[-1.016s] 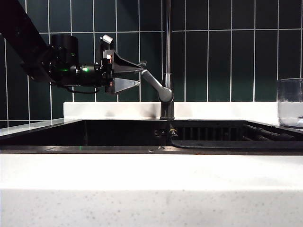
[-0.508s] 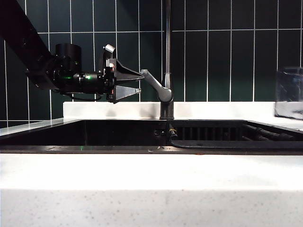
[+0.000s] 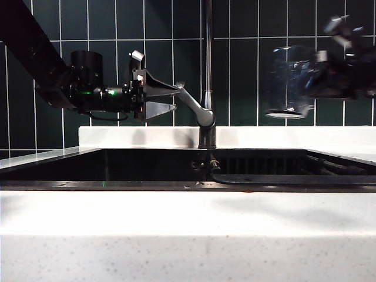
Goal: Pick up the mug next to the sink, go to the faucet to get some water, pour the water into the sink, and finally put the mug back to its place.
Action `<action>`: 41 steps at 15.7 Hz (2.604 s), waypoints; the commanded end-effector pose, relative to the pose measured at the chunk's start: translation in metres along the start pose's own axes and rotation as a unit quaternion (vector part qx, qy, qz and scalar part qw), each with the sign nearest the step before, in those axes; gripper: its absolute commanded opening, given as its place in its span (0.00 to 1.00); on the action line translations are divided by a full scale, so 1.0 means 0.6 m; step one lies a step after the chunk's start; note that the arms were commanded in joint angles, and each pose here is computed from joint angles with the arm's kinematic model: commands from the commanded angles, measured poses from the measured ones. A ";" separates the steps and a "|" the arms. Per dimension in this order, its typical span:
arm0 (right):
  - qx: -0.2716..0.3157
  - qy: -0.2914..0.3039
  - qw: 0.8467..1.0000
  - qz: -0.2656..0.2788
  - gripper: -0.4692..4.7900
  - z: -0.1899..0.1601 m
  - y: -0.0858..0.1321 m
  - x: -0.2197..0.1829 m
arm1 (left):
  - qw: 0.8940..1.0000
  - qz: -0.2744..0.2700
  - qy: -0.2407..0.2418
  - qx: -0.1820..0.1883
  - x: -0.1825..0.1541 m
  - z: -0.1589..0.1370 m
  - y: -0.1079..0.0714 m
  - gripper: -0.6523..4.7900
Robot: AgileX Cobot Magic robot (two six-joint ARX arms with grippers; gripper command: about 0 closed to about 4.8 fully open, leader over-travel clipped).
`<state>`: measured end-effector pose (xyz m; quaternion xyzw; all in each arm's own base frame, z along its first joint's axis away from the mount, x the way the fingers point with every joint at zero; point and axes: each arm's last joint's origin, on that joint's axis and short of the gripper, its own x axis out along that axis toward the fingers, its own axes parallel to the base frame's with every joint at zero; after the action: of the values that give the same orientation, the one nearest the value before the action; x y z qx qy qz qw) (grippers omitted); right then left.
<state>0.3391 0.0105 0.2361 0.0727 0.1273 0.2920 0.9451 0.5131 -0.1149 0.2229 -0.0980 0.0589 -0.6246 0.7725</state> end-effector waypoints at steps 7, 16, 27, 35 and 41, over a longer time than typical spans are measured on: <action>-0.018 0.056 0.998 0.031 0.08 0.095 0.088 0.052 | 1.000 -0.006 0.000 0.013 0.011 0.012 0.009 0.96; -0.028 0.044 0.994 0.100 0.08 0.134 0.149 0.096 | 0.999 -0.028 0.006 0.025 0.020 0.009 0.004 0.91; -0.047 0.010 0.990 0.134 0.08 0.189 0.174 0.122 | 0.996 -0.066 0.006 0.063 0.036 0.013 -0.008 0.91; -0.054 -0.005 0.989 0.135 0.08 0.213 0.179 0.121 | 0.994 -0.082 0.006 0.073 0.047 0.024 -0.015 0.91; -0.054 -0.005 0.990 0.132 0.08 0.213 0.178 0.121 | 0.988 -0.132 0.021 0.081 0.045 0.021 -0.019 0.86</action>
<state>0.3779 0.1315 0.3593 0.0397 0.1127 0.4175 0.9008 0.5135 -0.1428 0.2342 -0.0401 0.0164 -0.7013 0.7116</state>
